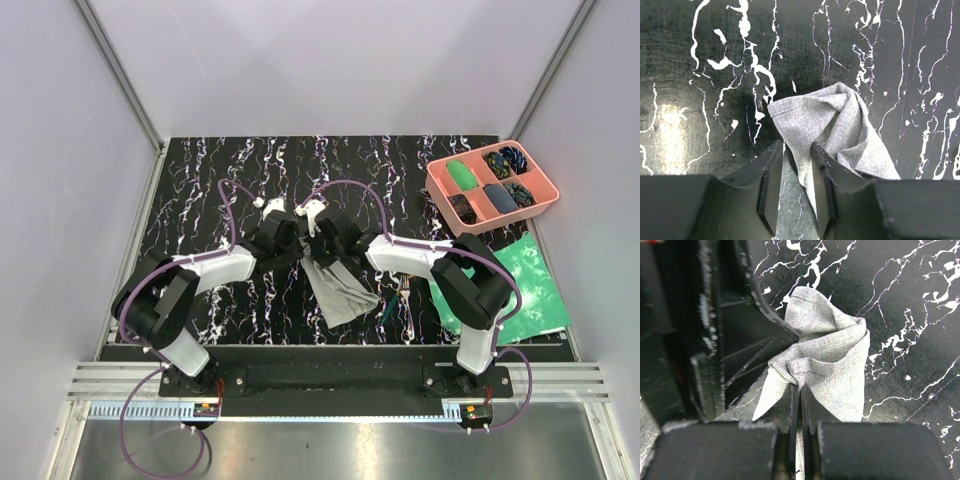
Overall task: Fold the napkin into a case and place the utensils inside
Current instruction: Stuff the top corner of the smaller-rectangle-folded napkin into the folded napkin.
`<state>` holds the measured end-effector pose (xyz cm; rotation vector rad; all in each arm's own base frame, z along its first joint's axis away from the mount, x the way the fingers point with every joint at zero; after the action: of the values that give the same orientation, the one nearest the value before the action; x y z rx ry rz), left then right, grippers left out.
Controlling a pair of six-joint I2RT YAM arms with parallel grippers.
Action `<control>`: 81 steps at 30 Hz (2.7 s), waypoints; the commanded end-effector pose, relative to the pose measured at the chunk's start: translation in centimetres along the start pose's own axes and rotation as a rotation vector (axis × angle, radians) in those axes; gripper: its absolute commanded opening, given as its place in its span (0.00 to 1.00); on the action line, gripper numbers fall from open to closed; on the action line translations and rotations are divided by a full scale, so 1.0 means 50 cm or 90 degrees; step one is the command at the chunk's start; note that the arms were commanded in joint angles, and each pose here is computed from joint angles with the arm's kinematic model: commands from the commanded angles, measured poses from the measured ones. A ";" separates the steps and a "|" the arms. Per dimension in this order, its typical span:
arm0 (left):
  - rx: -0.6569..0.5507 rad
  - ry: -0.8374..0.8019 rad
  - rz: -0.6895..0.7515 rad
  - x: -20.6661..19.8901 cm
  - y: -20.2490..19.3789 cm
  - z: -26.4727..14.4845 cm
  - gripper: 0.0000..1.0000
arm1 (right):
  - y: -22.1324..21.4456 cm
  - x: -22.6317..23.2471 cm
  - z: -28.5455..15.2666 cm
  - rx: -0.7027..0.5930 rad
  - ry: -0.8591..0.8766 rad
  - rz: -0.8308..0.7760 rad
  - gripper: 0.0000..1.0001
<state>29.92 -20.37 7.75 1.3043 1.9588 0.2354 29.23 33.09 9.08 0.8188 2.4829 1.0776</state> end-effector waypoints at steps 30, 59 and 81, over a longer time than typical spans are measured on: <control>0.032 -0.018 0.029 -0.046 0.019 0.025 0.23 | 0.039 -0.011 -0.003 -0.012 0.019 0.049 0.00; -0.008 -0.078 0.022 -0.062 0.042 -0.031 0.00 | 0.004 -0.019 0.030 0.055 0.004 0.094 0.00; 0.021 -0.114 -0.005 -0.060 0.022 -0.031 0.00 | 0.067 -0.013 0.038 0.030 0.028 0.206 0.00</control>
<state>30.21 -21.57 9.40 1.3492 1.8780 0.1220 30.87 34.18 7.62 1.1935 2.5382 1.0129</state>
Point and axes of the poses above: each gripper's point midway between its finger pads, its own z axis out along the fingers, its own x axis along the line the jaws close on, y = z × x, the point moved 5 cm from there along -z, back along the fingers, and after that the axes turned 12 degrees about -z, right-handed, at the moved point
